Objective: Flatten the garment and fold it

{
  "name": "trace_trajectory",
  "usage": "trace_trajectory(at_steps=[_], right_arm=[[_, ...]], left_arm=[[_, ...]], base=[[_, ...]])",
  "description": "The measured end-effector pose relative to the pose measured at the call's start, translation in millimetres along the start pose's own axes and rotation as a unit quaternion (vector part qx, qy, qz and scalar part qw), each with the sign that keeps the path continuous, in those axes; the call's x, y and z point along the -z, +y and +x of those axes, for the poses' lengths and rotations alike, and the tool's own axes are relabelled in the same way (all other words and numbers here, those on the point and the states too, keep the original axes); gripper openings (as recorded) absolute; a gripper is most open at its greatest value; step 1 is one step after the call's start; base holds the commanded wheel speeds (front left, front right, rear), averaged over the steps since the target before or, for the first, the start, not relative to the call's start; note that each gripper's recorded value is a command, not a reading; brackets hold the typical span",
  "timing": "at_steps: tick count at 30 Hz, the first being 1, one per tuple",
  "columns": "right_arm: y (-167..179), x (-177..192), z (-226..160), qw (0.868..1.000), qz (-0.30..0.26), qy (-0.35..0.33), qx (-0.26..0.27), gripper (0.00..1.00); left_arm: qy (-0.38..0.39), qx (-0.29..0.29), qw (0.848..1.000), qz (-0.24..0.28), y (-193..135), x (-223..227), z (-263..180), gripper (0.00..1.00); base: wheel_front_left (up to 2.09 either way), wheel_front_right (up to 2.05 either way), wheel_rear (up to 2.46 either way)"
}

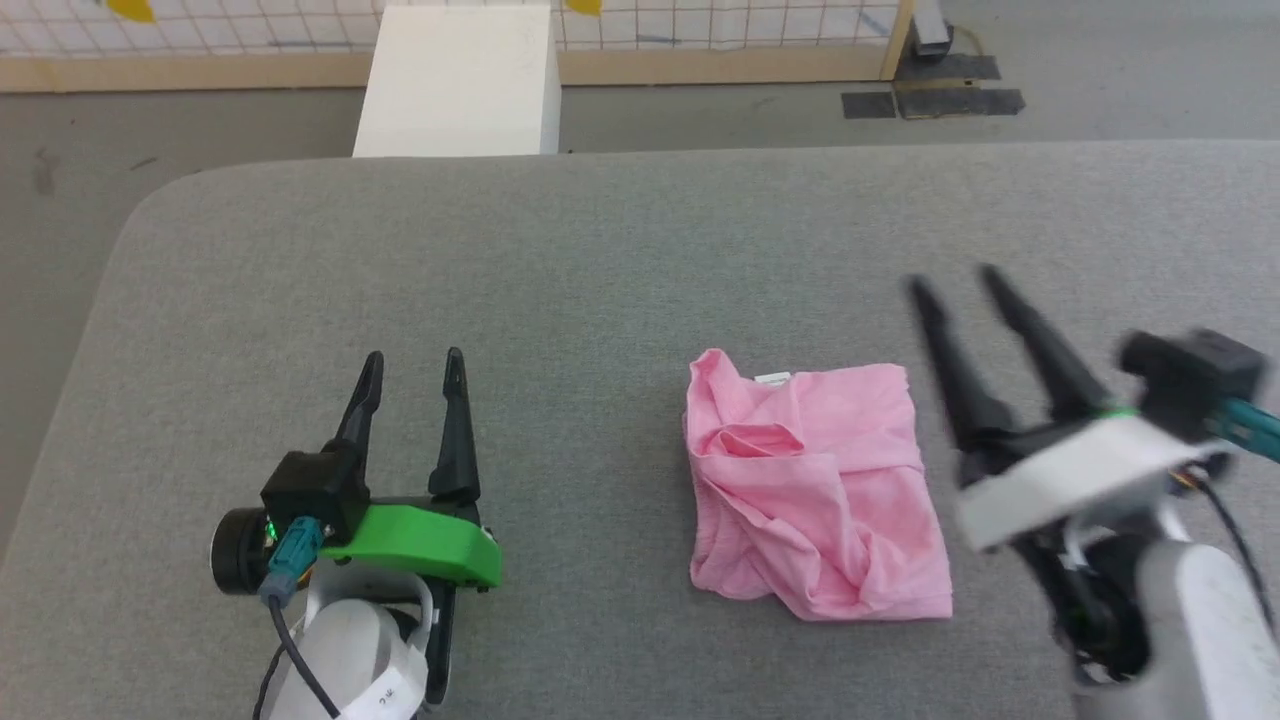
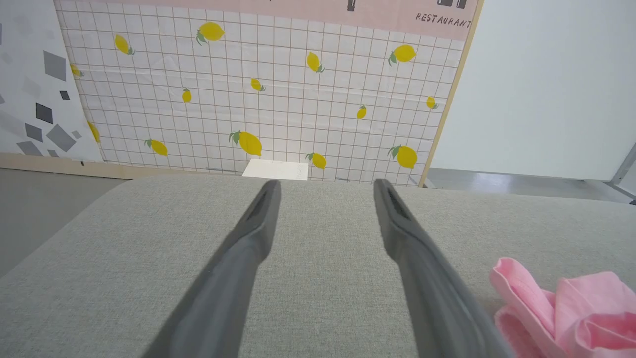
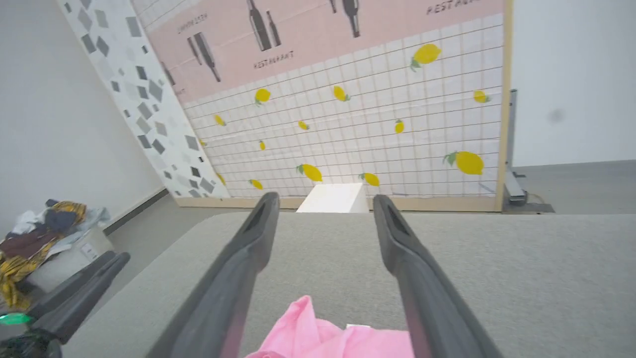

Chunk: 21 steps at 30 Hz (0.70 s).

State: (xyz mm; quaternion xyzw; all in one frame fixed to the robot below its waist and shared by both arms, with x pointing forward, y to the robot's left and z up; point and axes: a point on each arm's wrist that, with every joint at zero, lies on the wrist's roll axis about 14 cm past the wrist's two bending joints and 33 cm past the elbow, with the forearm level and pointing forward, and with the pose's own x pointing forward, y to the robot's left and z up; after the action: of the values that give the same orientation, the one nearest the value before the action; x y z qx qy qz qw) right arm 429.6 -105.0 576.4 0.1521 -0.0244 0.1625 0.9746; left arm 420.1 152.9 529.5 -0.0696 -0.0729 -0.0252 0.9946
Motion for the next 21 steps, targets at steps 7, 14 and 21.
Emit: trace_trajectory(at_steps=[7,14,21], right_arm=[[-86,49,-46,0.987,0.047,0.064,0.142,1.00],[-88,128,-58,0.956,0.156,0.191,0.160,1.00],[-63,168,-47,0.929,0.203,0.283,0.130,1.00]], left_arm=[[-0.004,0.008,1.000,-0.003,-6,-2,2,1.00],[-0.001,0.004,1.000,-0.001,-3,0,0,1.00],[0.000,-0.004,1.000,0.001,3,0,-3,1.00]], base=[[0.00,0.00,0.00],[0.00,0.00,0.00],[0.00,0.00,0.00]])
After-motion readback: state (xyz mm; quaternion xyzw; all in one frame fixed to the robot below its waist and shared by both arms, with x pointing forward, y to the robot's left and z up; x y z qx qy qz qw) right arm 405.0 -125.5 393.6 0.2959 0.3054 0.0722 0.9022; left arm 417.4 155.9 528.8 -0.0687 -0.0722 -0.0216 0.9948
